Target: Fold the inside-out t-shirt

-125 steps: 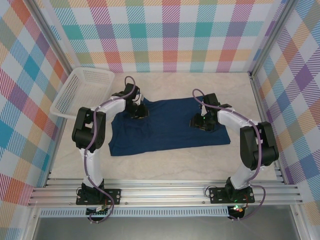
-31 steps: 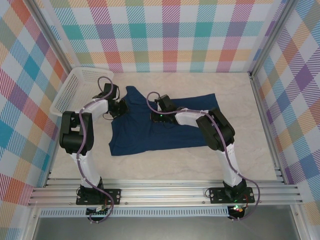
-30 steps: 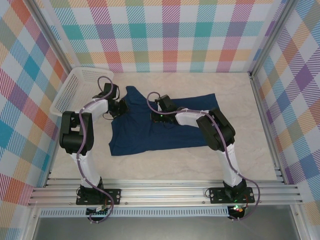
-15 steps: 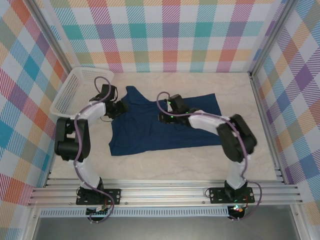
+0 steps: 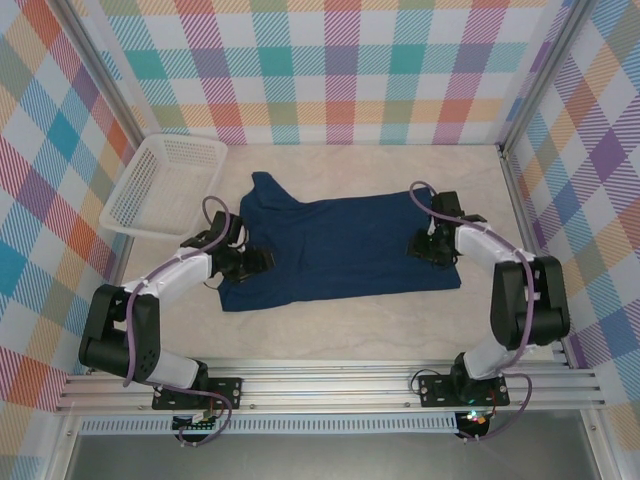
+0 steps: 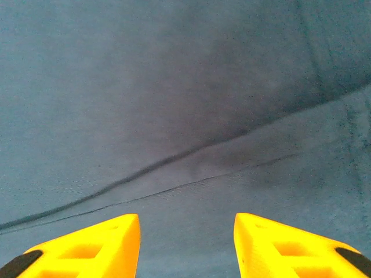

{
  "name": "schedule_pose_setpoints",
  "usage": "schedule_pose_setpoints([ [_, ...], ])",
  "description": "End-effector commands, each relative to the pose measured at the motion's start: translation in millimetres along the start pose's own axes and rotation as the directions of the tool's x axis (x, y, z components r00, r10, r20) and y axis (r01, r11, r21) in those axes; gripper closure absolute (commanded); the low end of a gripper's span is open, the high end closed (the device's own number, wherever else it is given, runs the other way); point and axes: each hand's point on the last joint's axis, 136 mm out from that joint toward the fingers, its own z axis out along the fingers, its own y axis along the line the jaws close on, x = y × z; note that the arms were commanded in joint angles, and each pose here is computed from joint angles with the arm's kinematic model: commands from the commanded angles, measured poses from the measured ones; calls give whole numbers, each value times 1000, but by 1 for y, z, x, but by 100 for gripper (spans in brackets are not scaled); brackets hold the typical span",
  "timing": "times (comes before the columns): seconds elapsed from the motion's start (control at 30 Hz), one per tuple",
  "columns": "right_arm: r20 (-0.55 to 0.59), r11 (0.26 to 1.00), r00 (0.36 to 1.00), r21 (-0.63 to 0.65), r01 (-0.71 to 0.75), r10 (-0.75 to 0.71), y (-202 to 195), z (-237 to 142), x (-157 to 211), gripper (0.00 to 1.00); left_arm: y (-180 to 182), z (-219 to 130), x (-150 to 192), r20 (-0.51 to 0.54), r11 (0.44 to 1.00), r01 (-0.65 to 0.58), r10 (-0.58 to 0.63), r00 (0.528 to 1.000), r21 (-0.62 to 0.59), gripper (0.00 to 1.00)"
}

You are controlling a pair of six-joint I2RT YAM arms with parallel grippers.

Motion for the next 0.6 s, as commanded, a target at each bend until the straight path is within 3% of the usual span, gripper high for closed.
schedule_pose_setpoints([
  [0.0,-113,999,993,14,-42,43,-13,18,10,54,17,5,9,-22,998,-7,5,1000,-64,33],
  [0.13,-237,992,968,119,-52,79,-42,24,28,53,26,13,18,-61,995,17,-23,998,-93,33],
  [0.23,-259,976,957,203,-78,130,-66,15,47,53,28,15,31,-102,995,21,-32,994,-99,33],
  [0.57,-267,946,915,202,-252,301,-75,-6,101,55,42,10,112,-261,988,18,-59,964,-155,33],
])
